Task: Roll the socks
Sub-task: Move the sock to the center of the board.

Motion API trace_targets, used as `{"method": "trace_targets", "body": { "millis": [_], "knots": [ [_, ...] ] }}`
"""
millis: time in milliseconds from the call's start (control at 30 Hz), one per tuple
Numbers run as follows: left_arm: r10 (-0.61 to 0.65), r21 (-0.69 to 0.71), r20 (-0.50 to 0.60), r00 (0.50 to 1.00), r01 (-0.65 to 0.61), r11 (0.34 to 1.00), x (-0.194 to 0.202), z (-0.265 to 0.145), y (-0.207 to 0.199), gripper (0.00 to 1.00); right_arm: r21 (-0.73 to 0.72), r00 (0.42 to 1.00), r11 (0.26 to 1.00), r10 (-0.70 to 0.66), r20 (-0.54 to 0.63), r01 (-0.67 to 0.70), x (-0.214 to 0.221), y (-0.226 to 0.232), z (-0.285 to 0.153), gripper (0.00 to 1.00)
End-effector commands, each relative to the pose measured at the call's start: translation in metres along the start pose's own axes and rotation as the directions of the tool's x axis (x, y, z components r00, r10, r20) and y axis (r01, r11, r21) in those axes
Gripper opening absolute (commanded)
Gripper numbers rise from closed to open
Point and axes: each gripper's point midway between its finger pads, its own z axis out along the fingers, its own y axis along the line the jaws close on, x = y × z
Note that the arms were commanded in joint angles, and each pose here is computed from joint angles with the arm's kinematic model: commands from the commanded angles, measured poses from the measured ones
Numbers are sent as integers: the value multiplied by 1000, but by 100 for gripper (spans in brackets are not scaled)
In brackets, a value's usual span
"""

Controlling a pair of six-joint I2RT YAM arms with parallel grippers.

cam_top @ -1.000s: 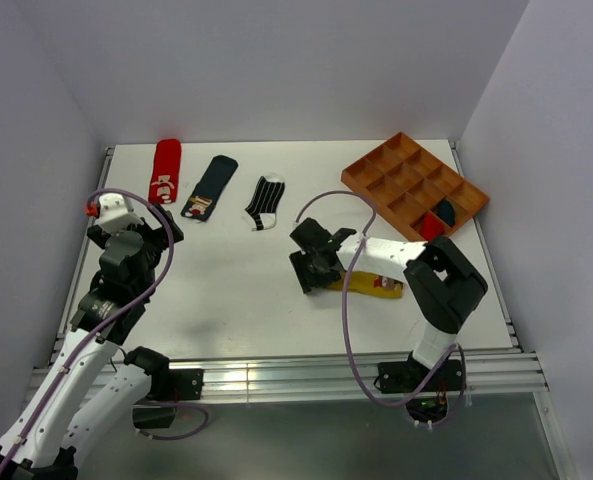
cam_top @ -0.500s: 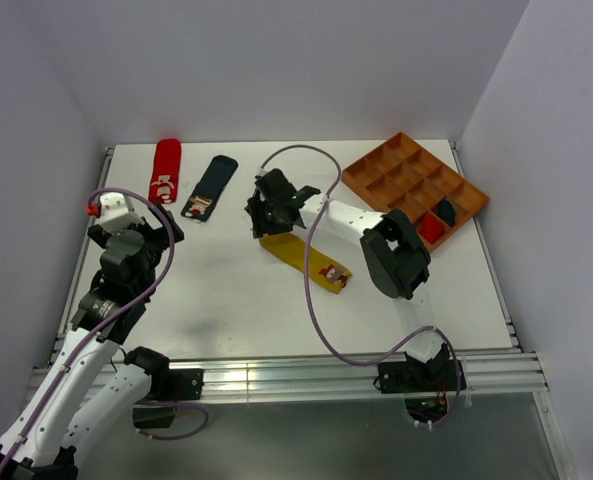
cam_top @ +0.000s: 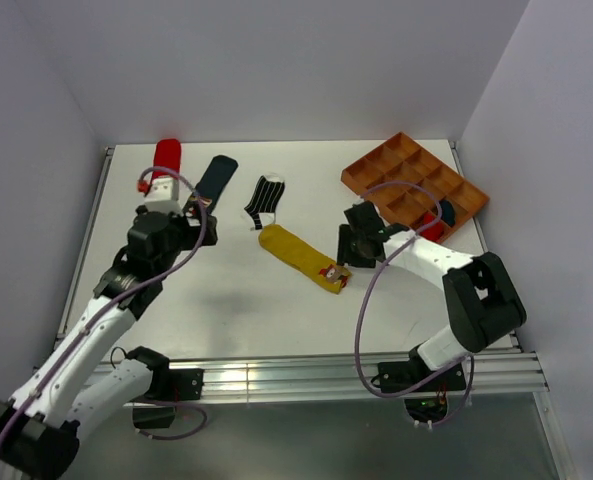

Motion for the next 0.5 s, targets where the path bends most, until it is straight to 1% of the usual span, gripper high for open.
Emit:
{"method": "trace_targets", "body": {
  "millis": [0, 33, 67, 100, 133, 167, 200, 233, 267, 300, 333, 400, 433, 467],
  "knots": [
    [56, 160, -91, 994, -41, 986, 9, 10, -45, 97, -31, 991, 996, 89, 97, -87, -15, -6, -12, 58],
    [73, 171, -93, 993, -56, 984, 6, 10, -60, 97, -21, 990, 995, 103, 94, -101, -9, -12, -12, 57],
    [91, 162, -144, 985, -68, 984, 21, 19, -67, 98, -29, 985, 993, 114, 127, -111, -15, -14, -18, 57],
    [74, 173, -151, 986, -47, 984, 18, 20, -81, 98, -25, 982, 992, 127, 139, -125, -15, -17, -20, 56],
    [76, 189, -166, 983, -44, 981, 24, 20, -97, 98, -13, 980, 991, 133, 147, -132, -12, -23, -21, 55],
    [71, 182, -207, 976, -33, 983, 39, 31, -105, 98, -17, 971, 990, 138, 194, -137, -20, -25, -28, 55],
    [22, 202, -206, 978, 20, 979, 37, 34, -123, 98, -6, 967, 990, 137, 214, -139, -22, -29, -31, 55],
    [-2, 201, -214, 977, 46, 978, 39, 39, -130, 97, 2, 965, 991, 132, 226, -136, -21, -32, -34, 55],
    [-40, 165, -247, 968, 83, 983, 54, 53, -135, 97, -2, 954, 991, 131, 268, -136, -28, -34, -42, 55],
    [-64, 168, -242, 968, 107, 980, 53, 59, -143, 97, 0, 951, 992, 124, 284, -129, -30, -36, -46, 55],
    [-69, 153, -270, 960, 114, 982, 69, 74, -149, 97, -9, 942, 992, 122, 312, -125, -32, -36, -54, 55],
    [-127, 122, -282, 951, 167, 978, 74, 91, -162, 97, -2, 933, 992, 117, 341, -124, -33, -41, -62, 55],
    [-111, 83, -335, 936, 147, 986, 100, 104, -162, 97, -9, 923, 992, 120, 364, -125, -34, -42, -69, 55],
    [-128, 59, -352, 927, 159, 986, 108, 111, -165, 98, -13, 919, 992, 121, 376, -125, -34, -43, -72, 55]
  ]
}}
